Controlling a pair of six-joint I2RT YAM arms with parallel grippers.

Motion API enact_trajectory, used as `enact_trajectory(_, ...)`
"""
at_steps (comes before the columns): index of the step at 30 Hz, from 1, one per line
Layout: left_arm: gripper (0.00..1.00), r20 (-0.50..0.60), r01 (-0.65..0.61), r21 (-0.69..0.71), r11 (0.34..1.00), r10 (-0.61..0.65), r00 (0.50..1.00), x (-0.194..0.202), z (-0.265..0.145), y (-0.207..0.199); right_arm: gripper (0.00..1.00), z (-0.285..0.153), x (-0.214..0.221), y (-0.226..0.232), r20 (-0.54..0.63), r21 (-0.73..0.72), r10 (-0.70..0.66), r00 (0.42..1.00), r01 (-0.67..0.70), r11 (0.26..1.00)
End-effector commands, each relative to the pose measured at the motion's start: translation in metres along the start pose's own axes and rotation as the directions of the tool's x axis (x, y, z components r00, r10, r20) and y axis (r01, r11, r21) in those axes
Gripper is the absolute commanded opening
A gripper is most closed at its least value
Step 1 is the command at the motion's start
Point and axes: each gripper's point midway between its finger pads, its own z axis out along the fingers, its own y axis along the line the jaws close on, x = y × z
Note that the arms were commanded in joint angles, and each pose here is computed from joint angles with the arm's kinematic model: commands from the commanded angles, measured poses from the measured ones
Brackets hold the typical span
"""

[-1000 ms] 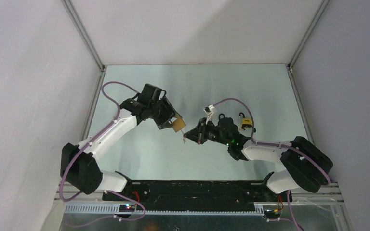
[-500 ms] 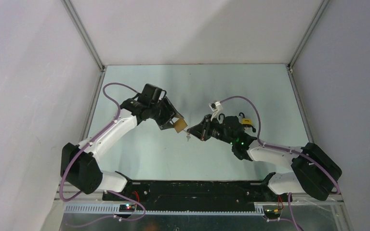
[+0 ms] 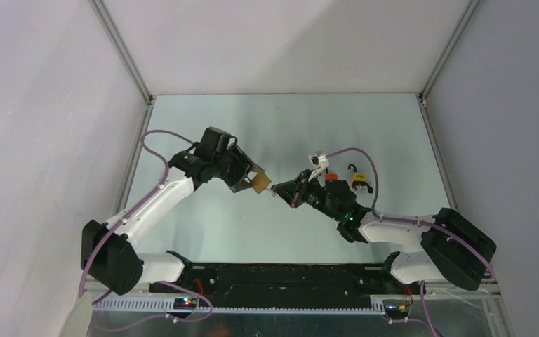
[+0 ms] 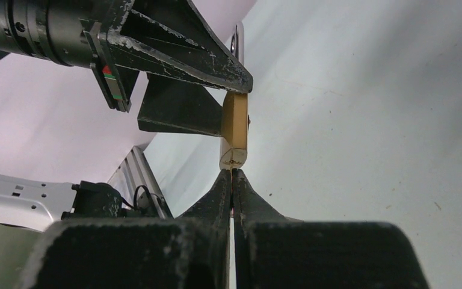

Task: Unlock with the key

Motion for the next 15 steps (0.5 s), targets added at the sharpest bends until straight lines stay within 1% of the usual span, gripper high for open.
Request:
enact_trajectory(1, 0.0, -0.129, 0.051, 0.177, 0.983, -0.028, 0.991, 0.03, -0.027, -0.042, 0.0, 0.006, -0.032, 0.031, 0.179, -0.111, -0.053, 0.982, 0.073, 0.991)
enact_trajectory(6, 0.0, -0.156, 0.072, 0.189, 0.979, -0.042, 0.987, 0.034, -0.027, -0.044, 0.0, 0.005, -0.032, 0.04, 0.216, -0.172, -0.056, 0.975, 0.095, 0.98)
enact_trajectory(15, 0.0, -0.175, 0.163, 0.231, 0.959, -0.123, 0.977, 0.034, -0.029, -0.05, 0.0, 0.004, -0.014, 0.045, 0.232, -0.158, -0.086, 0.969, 0.125, 0.98)
